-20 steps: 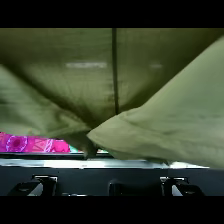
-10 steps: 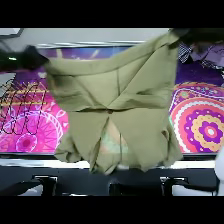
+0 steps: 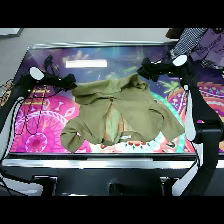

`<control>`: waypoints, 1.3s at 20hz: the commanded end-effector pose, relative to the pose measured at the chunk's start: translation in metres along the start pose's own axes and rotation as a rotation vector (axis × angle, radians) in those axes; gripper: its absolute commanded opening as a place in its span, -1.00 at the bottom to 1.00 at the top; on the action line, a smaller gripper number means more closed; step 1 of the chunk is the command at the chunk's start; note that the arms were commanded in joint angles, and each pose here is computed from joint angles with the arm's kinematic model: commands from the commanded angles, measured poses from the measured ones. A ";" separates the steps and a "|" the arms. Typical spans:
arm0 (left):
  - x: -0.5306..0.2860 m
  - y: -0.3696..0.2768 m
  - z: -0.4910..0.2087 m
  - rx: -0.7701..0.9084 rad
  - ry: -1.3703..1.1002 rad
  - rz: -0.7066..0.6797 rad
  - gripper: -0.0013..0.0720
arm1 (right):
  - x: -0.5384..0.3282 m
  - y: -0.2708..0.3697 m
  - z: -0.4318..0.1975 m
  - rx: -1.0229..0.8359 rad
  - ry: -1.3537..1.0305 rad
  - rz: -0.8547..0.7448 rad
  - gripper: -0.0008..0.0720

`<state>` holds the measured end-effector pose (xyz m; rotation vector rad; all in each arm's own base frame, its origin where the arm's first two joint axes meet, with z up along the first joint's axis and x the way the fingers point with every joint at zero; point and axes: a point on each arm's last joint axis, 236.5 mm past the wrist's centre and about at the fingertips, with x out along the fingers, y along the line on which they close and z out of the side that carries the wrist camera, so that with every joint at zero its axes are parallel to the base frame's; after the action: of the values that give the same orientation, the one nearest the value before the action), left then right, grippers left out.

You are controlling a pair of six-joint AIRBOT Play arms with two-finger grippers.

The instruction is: Fold the clothes and pants, and hang the long-sleeved shirts on hangers.

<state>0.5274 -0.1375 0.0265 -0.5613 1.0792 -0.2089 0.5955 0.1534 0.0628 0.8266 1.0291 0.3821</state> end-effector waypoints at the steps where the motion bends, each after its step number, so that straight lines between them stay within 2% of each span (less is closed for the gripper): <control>1: -0.003 0.003 0.003 -0.013 0.001 -0.003 0.15 | -0.021 -0.008 -0.009 -0.102 0.054 -0.048 -0.19; 2: -0.015 0.001 0.006 -0.010 -0.003 -0.007 0.51 | -0.047 -0.010 -0.005 -0.142 0.043 -0.092 -0.05; 4: -0.046 0.000 0.009 -0.007 -0.002 -0.007 0.56 | -0.114 -0.025 0.004 -0.223 0.002 -0.249 0.12; 7: -0.090 0.010 0.001 0.031 0.013 0.053 0.60 | -0.219 -0.049 0.001 -0.321 -0.034 -0.523 0.12; 8: -0.098 0.010 -0.004 0.048 0.014 0.066 0.60 | -0.246 -0.050 -0.005 -0.295 -0.054 -0.555 0.12; 10: -0.099 -0.006 -0.026 0.111 0.053 0.045 0.60 | -0.277 -0.049 -0.022 -0.267 -0.083 -0.569 0.12; 11: -0.091 -0.023 -0.043 0.129 0.098 0.011 0.60 | -0.283 -0.052 -0.035 -0.254 -0.079 -0.575 0.22; 15: -0.039 -0.123 -0.128 0.174 0.256 -0.196 0.60 | -0.286 -0.075 -0.095 -0.188 -0.030 -0.596 0.25; 18: 0.010 -0.164 -0.202 0.202 0.384 -0.218 0.60 | -0.288 -0.088 -0.132 -0.162 -0.013 -0.610 0.26; 21: 0.046 -0.188 -0.274 0.168 0.537 -0.251 0.60 | -0.300 -0.091 -0.153 -0.162 -0.020 -0.638 0.38; 26: 0.070 -0.206 -0.322 0.120 0.613 -0.285 0.60 | -0.313 -0.081 -0.165 -0.176 -0.035 -0.641 0.38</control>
<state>0.3176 -0.4210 -0.0196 -0.5136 1.5287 -0.7049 0.3055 -0.0293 0.1455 0.3188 1.1385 -0.0819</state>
